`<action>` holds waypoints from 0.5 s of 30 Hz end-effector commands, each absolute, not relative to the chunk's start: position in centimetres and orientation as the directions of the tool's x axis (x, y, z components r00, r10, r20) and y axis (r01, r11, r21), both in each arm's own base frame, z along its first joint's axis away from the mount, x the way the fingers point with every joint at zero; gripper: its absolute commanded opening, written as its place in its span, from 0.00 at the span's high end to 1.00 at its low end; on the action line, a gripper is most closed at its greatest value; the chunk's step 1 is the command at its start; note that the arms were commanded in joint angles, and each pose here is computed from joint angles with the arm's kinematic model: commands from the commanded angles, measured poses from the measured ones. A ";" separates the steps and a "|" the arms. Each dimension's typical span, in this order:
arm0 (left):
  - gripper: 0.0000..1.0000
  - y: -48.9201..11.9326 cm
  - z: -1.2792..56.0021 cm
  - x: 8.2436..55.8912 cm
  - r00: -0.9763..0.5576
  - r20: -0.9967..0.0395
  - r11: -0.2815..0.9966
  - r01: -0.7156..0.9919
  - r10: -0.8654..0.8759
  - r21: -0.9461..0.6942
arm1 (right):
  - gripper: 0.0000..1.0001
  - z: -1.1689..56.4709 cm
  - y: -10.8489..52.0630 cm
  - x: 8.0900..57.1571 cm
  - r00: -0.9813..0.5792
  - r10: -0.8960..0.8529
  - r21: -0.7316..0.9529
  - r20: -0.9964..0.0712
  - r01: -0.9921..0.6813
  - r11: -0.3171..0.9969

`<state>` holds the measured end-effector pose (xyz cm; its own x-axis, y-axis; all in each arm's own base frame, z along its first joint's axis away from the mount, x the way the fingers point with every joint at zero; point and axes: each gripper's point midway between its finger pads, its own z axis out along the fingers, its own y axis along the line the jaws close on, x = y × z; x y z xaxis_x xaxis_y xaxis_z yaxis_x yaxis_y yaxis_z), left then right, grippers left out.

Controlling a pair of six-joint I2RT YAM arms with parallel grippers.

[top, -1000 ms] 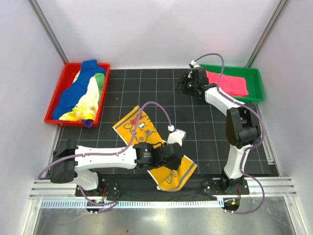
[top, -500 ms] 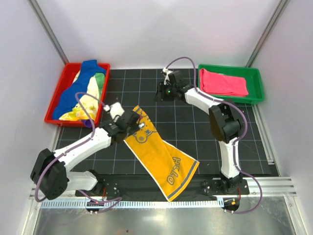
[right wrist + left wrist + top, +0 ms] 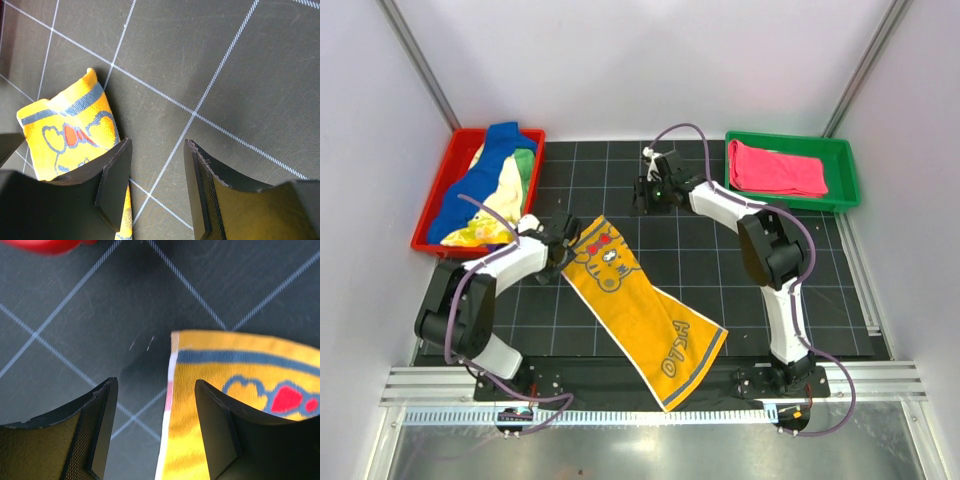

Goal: Fold and stack the towels
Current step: Flatten out the crumpled towel

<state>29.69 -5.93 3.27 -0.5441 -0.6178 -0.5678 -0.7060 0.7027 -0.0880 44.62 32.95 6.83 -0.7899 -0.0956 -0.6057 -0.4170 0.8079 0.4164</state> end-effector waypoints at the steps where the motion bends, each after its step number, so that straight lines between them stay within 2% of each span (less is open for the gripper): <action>1: 0.34 -5.9 4.3 32.7 -0.477 -0.600 0.676 -0.721 -0.642 -0.150 | 0.47 8.7 34.2 45.6 -0.756 -0.092 0.427 -0.649 -0.461 0.778; 8: 0.35 -5.2 4.0 34.2 -0.447 -0.604 0.664 -0.723 -0.660 -0.190 | 0.47 8.5 34.5 45.5 -0.758 -0.089 0.434 -0.646 -0.461 0.774; 10: 0.42 -5.4 3.5 34.6 -0.461 -0.599 0.676 -0.711 -0.655 -0.191 | 0.47 8.6 34.7 45.5 -0.757 -0.087 0.438 -0.648 -0.463 0.770; 11: 0.51 -5.5 3.5 34.8 -0.469 -0.595 0.681 -0.707 -0.652 -0.190 | 0.47 8.4 34.7 45.5 -0.760 -0.086 0.441 -0.644 -0.461 0.770; 12: 0.56 -5.7 3.3 34.9 -0.478 -0.590 0.686 -0.703 -0.651 -0.188 | 0.47 8.4 34.9 45.5 -0.759 -0.087 0.443 -0.645 -0.464 0.767; 15: 0.62 -5.8 2.5 34.9 -0.491 -0.579 0.687 -0.705 -0.651 -0.174 | 0.47 8.2 35.1 45.4 -0.762 -0.090 0.445 -0.641 -0.464 0.766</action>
